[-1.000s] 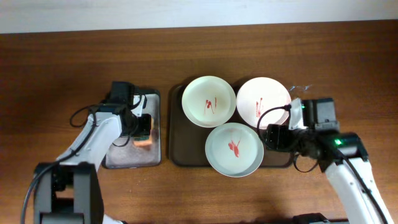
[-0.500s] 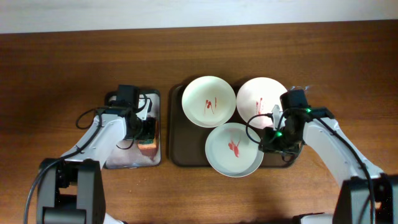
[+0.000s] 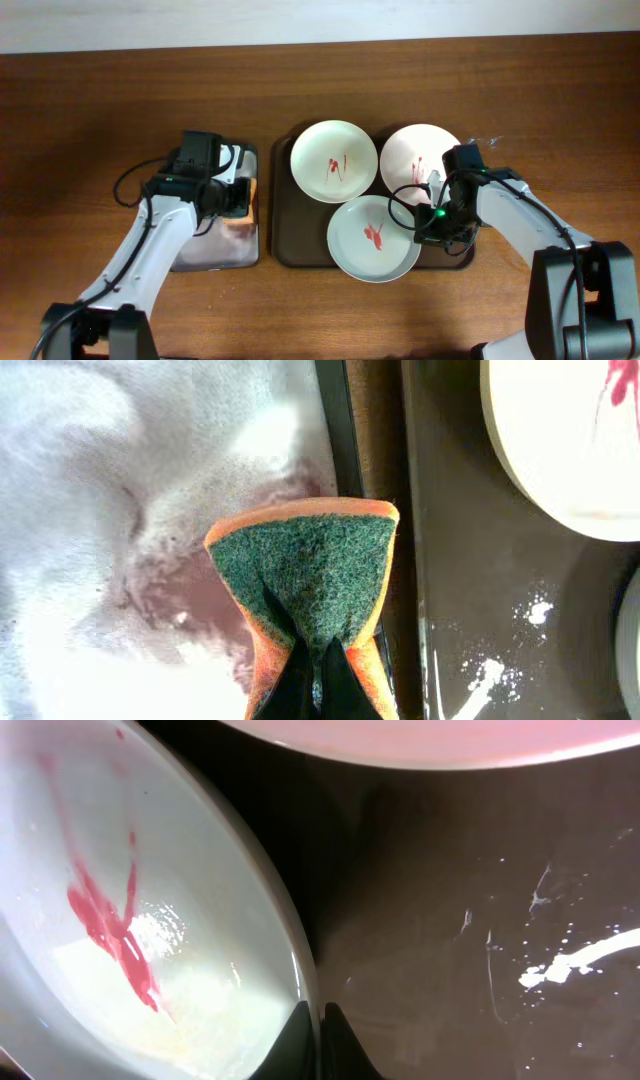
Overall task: Clean dirty plates on tray and stack at the side
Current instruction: 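Dip the sponge in the soapy tray with the left gripper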
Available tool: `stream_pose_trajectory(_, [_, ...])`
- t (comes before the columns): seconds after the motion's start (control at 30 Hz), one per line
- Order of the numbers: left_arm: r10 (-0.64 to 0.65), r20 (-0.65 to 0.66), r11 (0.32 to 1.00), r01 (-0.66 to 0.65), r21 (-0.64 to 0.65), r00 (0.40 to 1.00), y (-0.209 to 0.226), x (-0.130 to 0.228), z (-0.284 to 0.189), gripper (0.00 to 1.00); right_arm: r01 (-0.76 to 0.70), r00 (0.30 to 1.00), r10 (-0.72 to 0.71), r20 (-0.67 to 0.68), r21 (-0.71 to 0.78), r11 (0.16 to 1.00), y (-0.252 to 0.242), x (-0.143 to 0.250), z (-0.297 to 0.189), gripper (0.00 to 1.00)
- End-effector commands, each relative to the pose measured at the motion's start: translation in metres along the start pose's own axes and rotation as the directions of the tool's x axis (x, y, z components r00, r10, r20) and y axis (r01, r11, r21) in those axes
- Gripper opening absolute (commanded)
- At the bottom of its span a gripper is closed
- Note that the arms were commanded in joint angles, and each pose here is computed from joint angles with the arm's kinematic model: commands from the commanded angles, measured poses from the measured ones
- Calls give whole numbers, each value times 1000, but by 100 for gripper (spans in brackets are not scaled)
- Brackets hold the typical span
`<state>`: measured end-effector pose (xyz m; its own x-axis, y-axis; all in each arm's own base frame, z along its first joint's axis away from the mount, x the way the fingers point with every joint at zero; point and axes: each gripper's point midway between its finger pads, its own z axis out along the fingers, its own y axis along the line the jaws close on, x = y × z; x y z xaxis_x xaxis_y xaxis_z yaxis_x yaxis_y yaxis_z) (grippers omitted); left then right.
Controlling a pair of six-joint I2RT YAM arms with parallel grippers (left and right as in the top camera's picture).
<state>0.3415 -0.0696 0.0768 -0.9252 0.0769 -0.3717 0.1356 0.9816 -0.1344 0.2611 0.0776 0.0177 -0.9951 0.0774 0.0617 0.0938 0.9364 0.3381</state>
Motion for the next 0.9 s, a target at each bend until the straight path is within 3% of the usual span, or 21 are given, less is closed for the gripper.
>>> stream_pose_trajectory(0.0, [-10, 19, 997, 12, -74, 1000, 12, -7, -2, 0, -2, 1000, 2, 6, -17, 1000, 3, -5, -1, 4])
stream_pose_trajectory(0.23, [-21, -88, 999, 16, -51, 996, 11, 11, 35, 0, -2, 1000, 2, 6, -17, 1000, 3, -5, -1, 4])
stream_pose_trajectory(0.37, [29, -66, 999, -27, 32, 997, -17, 5, 42, 0, -2, 1000, 2, 6, -17, 1000, 3, -5, -1, 4])
stream_pose_trajectory(0.63, [111, -60, 992, -108, 64, 992, -48, 8, 45, 0, -2, 1000, 2, 6, -17, 1000, 3, -5, -1, 4])
stream_pose_trajectory(0.87, [112, 9, 992, -111, -54, 994, -30, -13, 26, 0, -2, 1000, 3, 6, -17, 1000, 3, -5, -1, 4])
